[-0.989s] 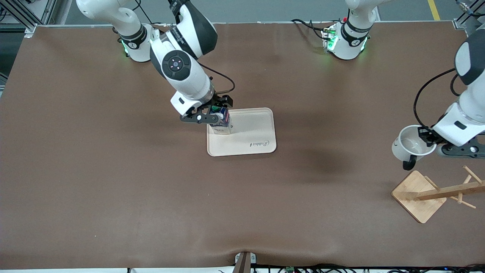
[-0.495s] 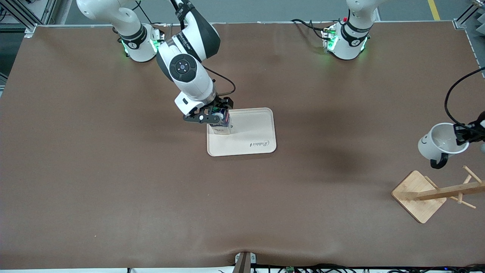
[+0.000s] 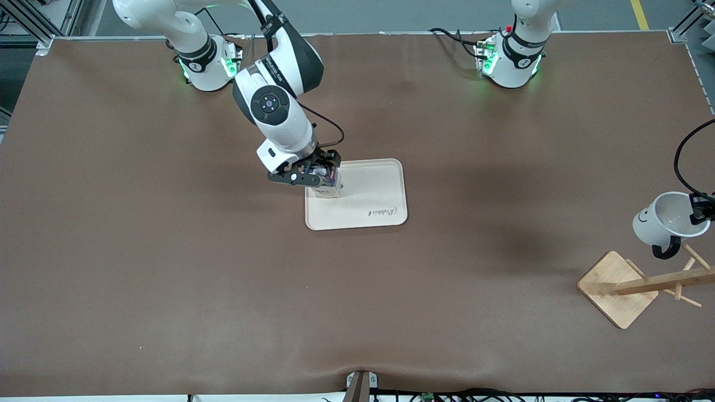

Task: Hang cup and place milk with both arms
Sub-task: 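Hang the mug handle on the stand peg while the right gripper lifts milk, then carry the milk carton away from the tray with the right gripper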

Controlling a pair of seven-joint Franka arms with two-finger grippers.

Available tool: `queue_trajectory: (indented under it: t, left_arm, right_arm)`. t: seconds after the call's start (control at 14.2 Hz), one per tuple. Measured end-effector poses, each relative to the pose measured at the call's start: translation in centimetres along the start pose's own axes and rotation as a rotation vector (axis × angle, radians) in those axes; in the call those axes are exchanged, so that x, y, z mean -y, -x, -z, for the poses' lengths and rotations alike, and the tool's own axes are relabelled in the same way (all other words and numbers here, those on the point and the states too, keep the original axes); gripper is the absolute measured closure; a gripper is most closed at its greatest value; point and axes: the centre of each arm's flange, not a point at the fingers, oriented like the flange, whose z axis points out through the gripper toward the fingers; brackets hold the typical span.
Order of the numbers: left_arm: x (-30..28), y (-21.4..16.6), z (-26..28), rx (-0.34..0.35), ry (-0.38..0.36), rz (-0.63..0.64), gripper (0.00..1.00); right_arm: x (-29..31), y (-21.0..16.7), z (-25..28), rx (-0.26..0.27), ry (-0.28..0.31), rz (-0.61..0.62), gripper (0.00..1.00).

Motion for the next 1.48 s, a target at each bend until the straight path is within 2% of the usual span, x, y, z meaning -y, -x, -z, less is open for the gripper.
queue_trajectory:
  t: [0.14, 0.28, 0.42, 0.64, 0.85, 1.13, 1.2, 1.27, 1.34, 1.48]
  left_arm:
    - [1.4, 0.0, -0.8, -0.007, 0.013, 0.015, 0.93]
    - [2.2, -0.1, -1.3, -0.008, 0.021, 0.017, 0.93]
    - [2.4, -0.3, -1.6, -0.009, 0.025, 0.017, 0.93]
    - [3.2, -0.1, -1.9, -0.01, 0.03, 0.025, 0.93]
    - [5.7, 0.3, -2.6, -0.046, 0.054, -0.004, 0.93]
    - [7.0, 0.5, -4.0, -0.044, 0.072, 0.0, 0.93]
    - [7.0, 0.3, -4.4, -0.044, 0.077, 0.003, 0.89]
    - [6.8, 0.2, -4.8, -0.042, 0.081, 0.01, 0.89]
    - [6.6, 0.0, -4.9, -0.043, 0.084, 0.017, 0.85]
    - [6.0, -0.4, -4.4, -0.053, 0.086, 0.054, 0.65]
  right_arm:
    - [0.1, -0.1, 0.4, -0.006, -0.007, -0.016, 0.31]
    - [-0.3, -0.9, 1.9, 0.004, -0.003, -0.031, 0.34]
    - [-1.9, -3.0, 5.4, 0.053, 0.023, -0.07, 0.41]
    - [-8.1, -7.8, 11.0, 0.111, 0.068, -0.076, 0.41]
    - [-17.6, -12.5, 13.4, 0.115, 0.119, -0.103, 0.42]
    - [-29.1, -14.5, 14.4, 0.146, 0.11, -0.115, 0.42]
    - [-32.0, -14.6, 14.4, 0.153, 0.094, -0.104, 0.42]
    - [-34.9, -14.9, 14.1, 0.146, 0.075, -0.085, 0.42]
    - [-37.6, -15.3, 13.4, 0.13, 0.057, -0.064, 0.42]
    - [-42.2, -15.5, 11.2, 0.103, 0.034, -0.033, 0.42]
